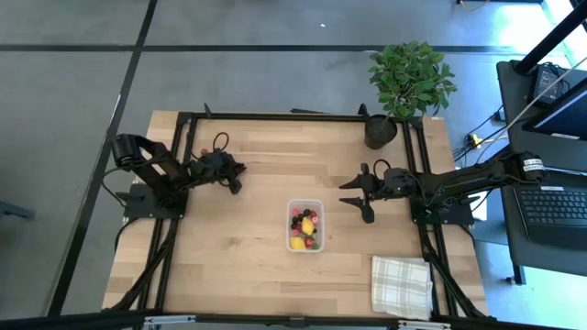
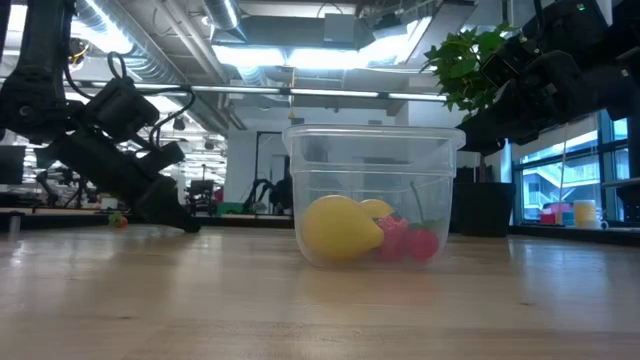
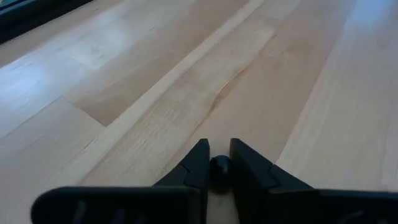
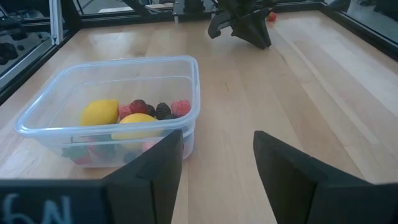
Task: Pick and placing Produce into tupperware
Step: Put the blueberry into the transparent bin
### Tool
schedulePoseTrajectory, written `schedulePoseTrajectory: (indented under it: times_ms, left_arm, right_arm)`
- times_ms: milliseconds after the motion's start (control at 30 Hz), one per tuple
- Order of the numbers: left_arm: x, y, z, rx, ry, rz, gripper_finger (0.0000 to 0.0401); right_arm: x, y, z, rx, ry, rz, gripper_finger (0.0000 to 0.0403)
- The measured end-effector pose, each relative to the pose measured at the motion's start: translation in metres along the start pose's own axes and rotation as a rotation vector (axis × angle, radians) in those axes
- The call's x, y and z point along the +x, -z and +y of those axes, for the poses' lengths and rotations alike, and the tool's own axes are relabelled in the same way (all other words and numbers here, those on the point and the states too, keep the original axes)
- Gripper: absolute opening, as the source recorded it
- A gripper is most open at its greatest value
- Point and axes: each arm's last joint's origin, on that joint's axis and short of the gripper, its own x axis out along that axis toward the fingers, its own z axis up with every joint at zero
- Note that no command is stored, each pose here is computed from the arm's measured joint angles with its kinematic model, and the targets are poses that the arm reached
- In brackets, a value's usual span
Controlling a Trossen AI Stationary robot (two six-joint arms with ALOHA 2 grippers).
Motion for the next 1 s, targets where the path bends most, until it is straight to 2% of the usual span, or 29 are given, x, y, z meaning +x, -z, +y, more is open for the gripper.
schedulePoseTrajectory:
  times_ms: [367,567,800,1000]
  left_arm:
    - [0.013,-0.025,-0.009,-0.096,0.189,-0.074,0.0038]
    - [0.024,-0.051,-0.018,-0.172,0.358,-0.134,0.0042]
    - [0.031,-0.092,-0.048,-0.143,0.611,-0.219,0.0039]
    - [0.032,-0.128,-0.088,-0.077,0.778,-0.248,0.0045]
  right_arm:
    - [0.0,0.0,0.0,0.0,0.0,0.0,0.0198]
    - [0.0,0.0,0.0,-0.001,0.0,0.0,0.0198]
    - [0.0,0.0,0.0,-0.001,0.0,0.0,0.0198]
    - [0.0,0.0,0.0,-0.001,0.0,0.0,0.0198]
